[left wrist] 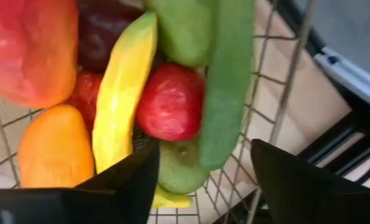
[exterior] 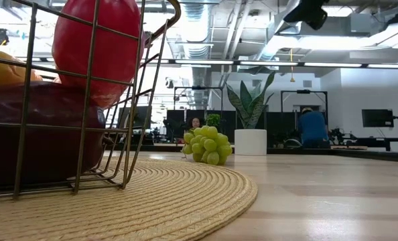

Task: Build produce basket
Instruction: Put green grapes into the mesh basket

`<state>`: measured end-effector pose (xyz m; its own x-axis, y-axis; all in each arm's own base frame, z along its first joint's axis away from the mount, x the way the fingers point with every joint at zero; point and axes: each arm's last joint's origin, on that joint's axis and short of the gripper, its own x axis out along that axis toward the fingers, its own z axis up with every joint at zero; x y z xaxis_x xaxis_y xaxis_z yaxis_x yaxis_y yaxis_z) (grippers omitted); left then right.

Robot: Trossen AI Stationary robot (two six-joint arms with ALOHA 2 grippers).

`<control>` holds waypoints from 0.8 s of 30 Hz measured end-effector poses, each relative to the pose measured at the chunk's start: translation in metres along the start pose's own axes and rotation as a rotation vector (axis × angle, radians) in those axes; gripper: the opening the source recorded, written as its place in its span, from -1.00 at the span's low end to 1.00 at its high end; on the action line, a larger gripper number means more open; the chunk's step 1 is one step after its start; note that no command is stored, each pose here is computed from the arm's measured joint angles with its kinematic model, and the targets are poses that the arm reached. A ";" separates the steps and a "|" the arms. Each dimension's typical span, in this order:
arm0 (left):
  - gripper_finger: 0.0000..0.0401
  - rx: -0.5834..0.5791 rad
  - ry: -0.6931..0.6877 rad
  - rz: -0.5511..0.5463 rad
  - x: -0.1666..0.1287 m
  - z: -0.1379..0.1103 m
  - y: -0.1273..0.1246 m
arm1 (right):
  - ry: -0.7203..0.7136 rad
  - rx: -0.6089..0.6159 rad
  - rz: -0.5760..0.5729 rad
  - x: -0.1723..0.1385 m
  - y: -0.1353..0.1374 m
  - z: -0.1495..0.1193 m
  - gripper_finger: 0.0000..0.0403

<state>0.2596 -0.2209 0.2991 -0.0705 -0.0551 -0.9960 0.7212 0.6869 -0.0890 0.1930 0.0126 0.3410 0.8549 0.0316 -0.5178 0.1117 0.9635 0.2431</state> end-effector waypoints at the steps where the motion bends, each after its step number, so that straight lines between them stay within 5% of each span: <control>1: 0.22 -0.002 0.008 0.009 0.001 -0.001 0.000 | 0.015 -0.002 -0.005 0.005 0.000 0.000 0.37; 10: 0.40 -0.342 -0.115 0.056 -0.028 -0.024 0.026 | 0.195 0.092 -0.122 0.070 -0.017 -0.009 0.37; 19: 0.40 -0.797 -0.445 0.405 -0.099 -0.095 0.058 | 0.215 0.211 -0.192 0.165 -0.044 -0.023 0.37; 24: 0.40 -0.931 -0.598 0.585 -0.120 -0.116 0.058 | 0.286 0.217 -0.215 0.206 -0.051 -0.038 0.37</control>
<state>0.2296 -0.0902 0.4150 0.5949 0.2788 -0.7539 -0.2392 0.9568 0.1651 0.3445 -0.0196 0.1910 0.6287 -0.0627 -0.7751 0.4030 0.8787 0.2558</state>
